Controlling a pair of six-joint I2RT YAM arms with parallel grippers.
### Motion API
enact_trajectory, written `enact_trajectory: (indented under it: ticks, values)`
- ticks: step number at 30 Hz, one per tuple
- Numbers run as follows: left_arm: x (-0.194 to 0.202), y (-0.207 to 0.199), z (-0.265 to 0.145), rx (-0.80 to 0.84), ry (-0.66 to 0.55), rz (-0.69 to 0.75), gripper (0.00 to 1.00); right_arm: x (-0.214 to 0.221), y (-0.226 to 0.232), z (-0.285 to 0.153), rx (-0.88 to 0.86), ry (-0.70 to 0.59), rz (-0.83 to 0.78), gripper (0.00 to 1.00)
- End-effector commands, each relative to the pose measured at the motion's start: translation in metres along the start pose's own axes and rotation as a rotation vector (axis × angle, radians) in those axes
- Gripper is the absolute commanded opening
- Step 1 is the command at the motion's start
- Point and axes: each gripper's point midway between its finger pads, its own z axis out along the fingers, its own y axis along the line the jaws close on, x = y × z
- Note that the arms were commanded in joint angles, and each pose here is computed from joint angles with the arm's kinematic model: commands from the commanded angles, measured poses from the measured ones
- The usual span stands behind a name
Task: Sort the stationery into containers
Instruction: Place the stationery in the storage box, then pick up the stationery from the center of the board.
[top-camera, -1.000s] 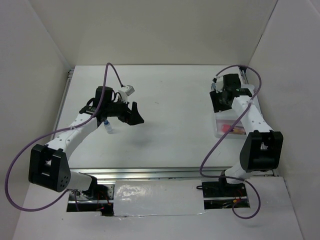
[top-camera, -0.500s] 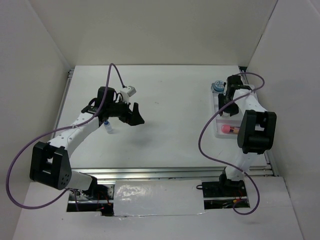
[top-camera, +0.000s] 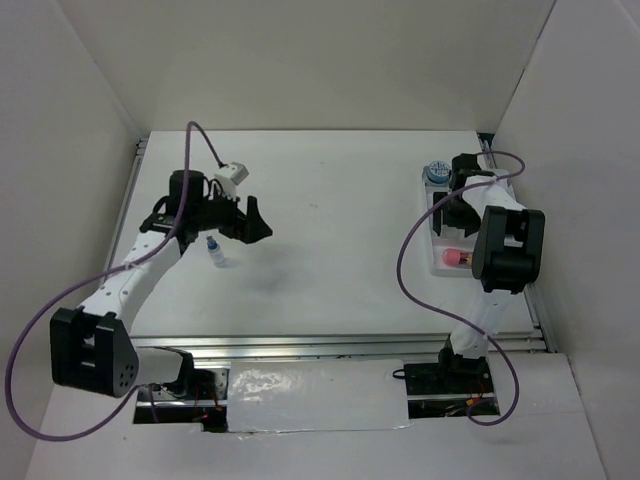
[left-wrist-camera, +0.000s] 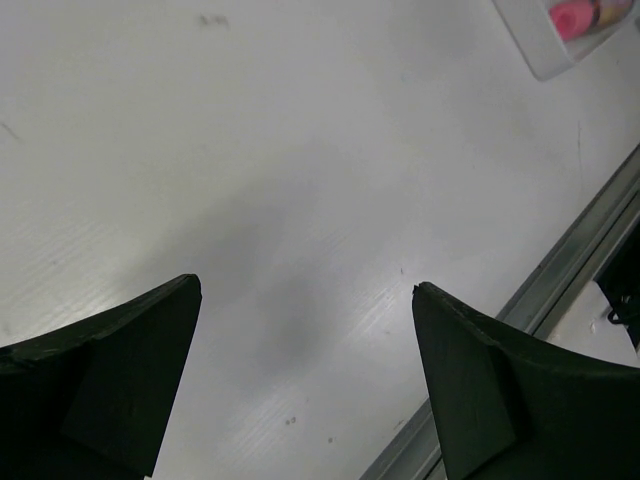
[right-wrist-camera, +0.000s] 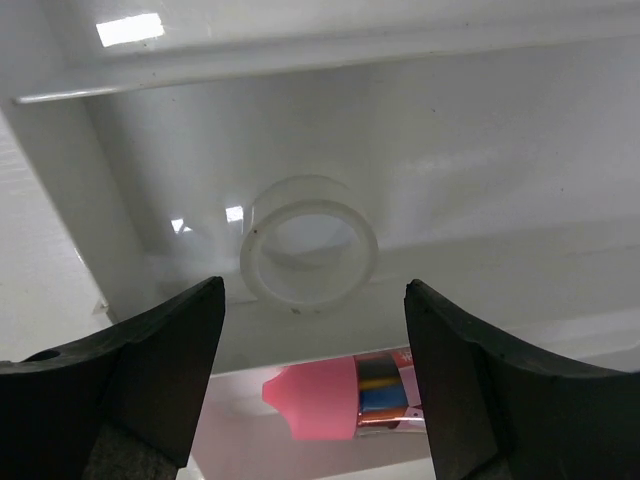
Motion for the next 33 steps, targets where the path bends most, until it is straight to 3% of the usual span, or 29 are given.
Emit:
enact_trajectory:
  ticks: [1,5,10,13,20,33]
  values:
    - [-0.031,-0.008,-0.036,0.019,-0.156,0.074,0.99,-0.020,-0.005,-0.006,0.006,-0.056,0.032,0.79]
    - [-0.055,-0.002,-0.091,-0.066,-0.307,0.109,0.99,-0.024,0.002,-0.024,-0.050,-0.084,0.029,0.80]
    - [-0.042,0.019,-0.143,-0.165,-0.308,0.166,0.99,-0.034,0.027,-0.084,-0.237,-0.233,-0.014,0.79]
    - [-0.008,0.023,-0.156,-0.135,-0.249,0.163,0.95,-0.030,0.048,-0.118,-0.390,-0.280,-0.067,0.79]
    - [0.061,0.045,-0.148,-0.167,-0.105,0.162,0.89,-0.020,0.077,-0.155,-0.550,-0.326,-0.121,0.79]
    - [0.074,0.104,-0.132,-0.256,-0.063,0.157,0.88,-0.012,0.095,-0.160,-0.606,-0.301,-0.151,0.78]
